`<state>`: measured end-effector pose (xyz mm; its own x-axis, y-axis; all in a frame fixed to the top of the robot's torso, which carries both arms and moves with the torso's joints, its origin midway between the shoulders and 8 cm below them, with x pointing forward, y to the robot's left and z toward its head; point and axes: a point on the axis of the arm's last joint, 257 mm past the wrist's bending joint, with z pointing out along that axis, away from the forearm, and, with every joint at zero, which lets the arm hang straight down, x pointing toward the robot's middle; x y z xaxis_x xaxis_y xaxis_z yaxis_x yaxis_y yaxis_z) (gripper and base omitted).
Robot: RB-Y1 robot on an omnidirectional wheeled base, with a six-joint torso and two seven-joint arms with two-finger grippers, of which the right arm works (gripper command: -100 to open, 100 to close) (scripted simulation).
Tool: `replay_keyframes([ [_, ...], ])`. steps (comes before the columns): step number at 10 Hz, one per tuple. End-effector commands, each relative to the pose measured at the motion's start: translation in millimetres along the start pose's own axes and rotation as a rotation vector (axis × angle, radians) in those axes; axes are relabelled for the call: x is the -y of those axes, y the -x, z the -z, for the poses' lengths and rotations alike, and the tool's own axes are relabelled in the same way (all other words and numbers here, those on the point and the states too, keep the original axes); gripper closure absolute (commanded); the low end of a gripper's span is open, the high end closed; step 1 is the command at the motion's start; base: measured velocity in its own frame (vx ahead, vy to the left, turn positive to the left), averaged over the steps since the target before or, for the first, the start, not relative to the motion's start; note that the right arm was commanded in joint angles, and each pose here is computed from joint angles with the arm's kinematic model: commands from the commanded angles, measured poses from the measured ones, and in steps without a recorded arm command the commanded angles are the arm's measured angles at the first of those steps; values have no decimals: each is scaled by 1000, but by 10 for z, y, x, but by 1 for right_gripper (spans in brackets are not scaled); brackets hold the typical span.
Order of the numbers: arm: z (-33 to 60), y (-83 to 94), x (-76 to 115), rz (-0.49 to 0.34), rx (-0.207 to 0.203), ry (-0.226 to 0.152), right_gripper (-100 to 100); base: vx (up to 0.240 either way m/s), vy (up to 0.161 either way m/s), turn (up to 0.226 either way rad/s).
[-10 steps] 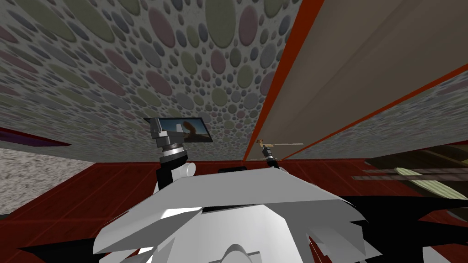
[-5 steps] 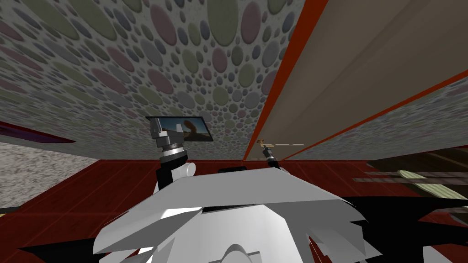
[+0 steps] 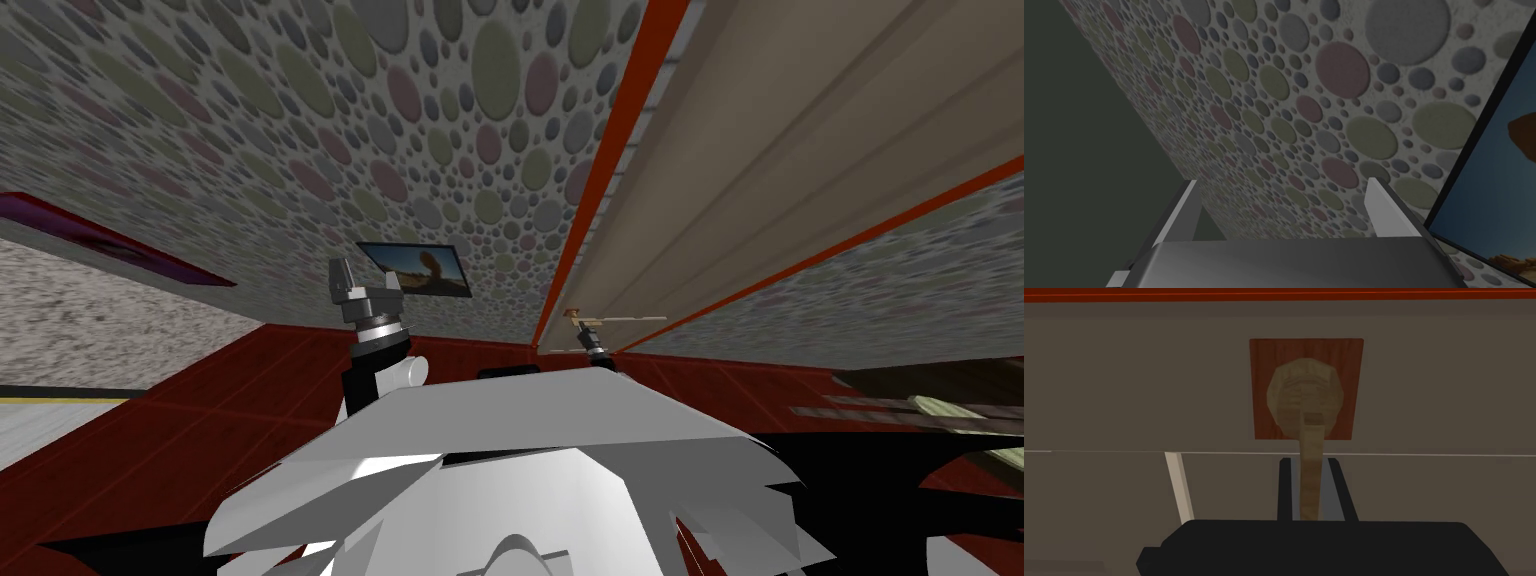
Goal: Pull the door open
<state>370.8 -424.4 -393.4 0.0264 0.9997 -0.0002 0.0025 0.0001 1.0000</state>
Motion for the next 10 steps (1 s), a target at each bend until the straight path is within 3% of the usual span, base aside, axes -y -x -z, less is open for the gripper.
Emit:
replay_keyframes([
  [1,97,42,-2,1,-12,2,100,-143,-47,138],
  [4,251,80,-9,0,-36,3,100,-172,-68,142],
  [5,211,38,7,-2,-35,0,100,-88,-20,30],
  [6,325,53,18,-3,-47,-1,100,-155,-49,183],
  [10,532,110,10,-1,-64,1,100,-170,-71,152],
])
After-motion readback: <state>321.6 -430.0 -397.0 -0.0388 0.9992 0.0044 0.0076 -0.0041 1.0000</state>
